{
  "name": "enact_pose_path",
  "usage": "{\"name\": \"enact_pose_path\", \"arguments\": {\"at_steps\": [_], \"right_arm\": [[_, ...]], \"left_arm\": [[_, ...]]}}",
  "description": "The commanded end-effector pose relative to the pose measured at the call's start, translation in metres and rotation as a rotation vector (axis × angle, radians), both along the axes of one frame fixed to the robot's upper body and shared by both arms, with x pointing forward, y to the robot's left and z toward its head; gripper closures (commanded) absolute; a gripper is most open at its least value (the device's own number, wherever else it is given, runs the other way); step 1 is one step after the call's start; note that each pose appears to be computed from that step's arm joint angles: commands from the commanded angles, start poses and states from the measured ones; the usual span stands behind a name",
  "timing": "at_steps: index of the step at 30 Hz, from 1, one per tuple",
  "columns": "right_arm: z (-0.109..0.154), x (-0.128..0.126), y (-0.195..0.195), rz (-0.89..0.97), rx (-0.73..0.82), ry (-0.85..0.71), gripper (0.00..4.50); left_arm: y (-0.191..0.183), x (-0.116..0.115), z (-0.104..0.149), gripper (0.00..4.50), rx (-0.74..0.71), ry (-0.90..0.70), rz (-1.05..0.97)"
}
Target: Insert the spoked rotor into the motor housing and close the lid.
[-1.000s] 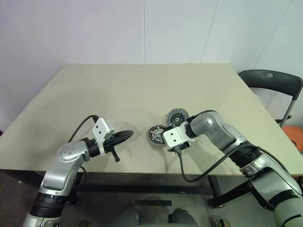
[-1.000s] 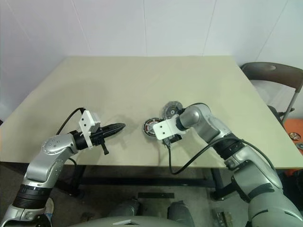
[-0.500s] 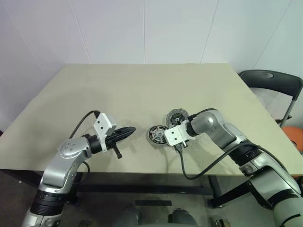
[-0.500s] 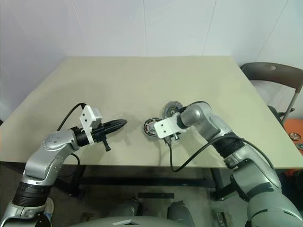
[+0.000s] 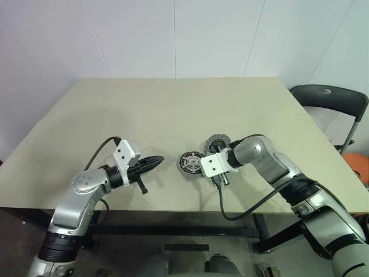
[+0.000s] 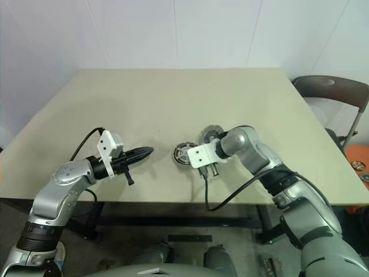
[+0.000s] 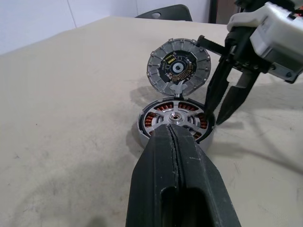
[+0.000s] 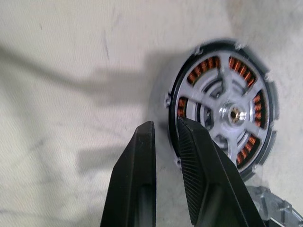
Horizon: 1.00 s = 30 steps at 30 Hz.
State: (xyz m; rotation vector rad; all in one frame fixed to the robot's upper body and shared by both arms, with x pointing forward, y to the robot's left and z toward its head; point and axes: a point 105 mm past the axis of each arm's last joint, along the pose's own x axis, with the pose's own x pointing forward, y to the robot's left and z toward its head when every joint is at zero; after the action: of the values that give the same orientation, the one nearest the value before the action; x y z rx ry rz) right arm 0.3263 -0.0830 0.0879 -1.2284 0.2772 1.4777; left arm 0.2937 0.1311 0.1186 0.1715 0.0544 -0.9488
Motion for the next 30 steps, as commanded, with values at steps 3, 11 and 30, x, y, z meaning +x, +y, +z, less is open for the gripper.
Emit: {"name": "enact_pose_path", "arguments": {"at_steps": [3,11,30], "right_arm": [[0.008,0.004,-0.001,-0.019,0.009,-0.021,4.29],[0.009,0.005,0.003,-0.017,0.018,-0.037,4.46],[0.011,0.004,0.007,-0.006,0.022,-0.039,4.46]], "left_arm": [[0.002,0.002,0.005,4.5,0.01,-0.04,0.012],[0.004,0.002,0.003,4.5,0.014,-0.039,0.02],[0.008,0.005,-0.01,4.5,0.03,-0.026,0.029]]}}
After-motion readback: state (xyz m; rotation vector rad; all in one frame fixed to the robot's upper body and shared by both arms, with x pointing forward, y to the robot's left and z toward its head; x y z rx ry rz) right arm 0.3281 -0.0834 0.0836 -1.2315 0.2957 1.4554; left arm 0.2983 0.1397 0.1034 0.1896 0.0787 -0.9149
